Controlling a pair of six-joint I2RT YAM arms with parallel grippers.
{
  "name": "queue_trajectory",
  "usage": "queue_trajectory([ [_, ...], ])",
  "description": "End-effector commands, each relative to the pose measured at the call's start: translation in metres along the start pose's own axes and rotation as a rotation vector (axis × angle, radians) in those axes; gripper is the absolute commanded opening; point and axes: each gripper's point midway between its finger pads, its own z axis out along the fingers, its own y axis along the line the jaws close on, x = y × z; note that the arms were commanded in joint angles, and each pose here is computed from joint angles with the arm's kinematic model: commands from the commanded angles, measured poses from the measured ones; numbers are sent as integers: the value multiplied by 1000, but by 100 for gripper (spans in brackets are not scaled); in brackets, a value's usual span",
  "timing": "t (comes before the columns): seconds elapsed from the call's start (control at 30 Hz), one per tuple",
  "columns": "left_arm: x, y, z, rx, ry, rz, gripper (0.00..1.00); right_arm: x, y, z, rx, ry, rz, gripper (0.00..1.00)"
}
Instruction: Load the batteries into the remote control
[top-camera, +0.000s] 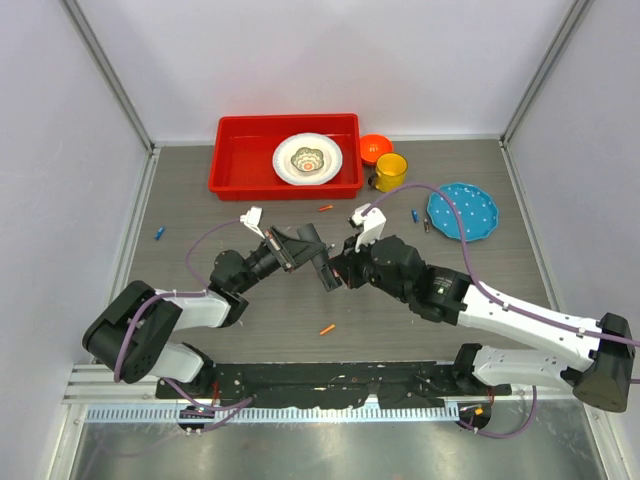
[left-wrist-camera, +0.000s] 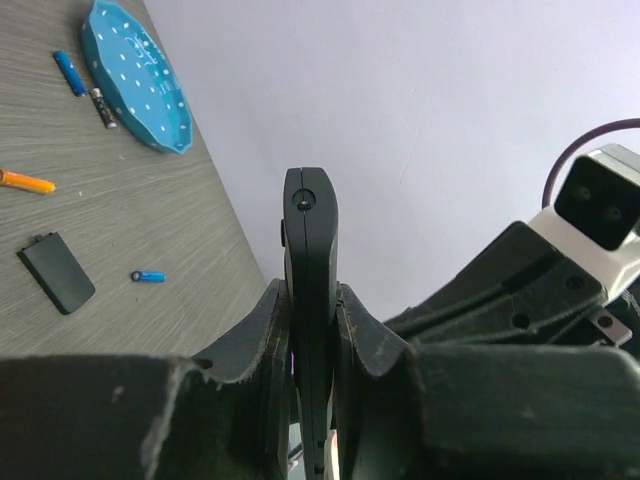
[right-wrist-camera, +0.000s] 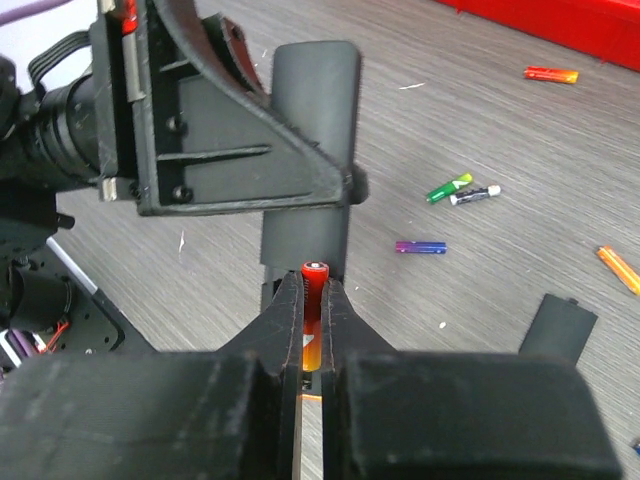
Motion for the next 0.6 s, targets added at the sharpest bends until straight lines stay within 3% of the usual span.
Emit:
queue_trajectory([
  [0.0,-16,-61,-3,245,-78,90,0,-35,25,-4,-47,-107,-33,1],
  [0.57,-18,-62,1,245,-73,52,0,-12,23,10,1,-71,-89,1],
])
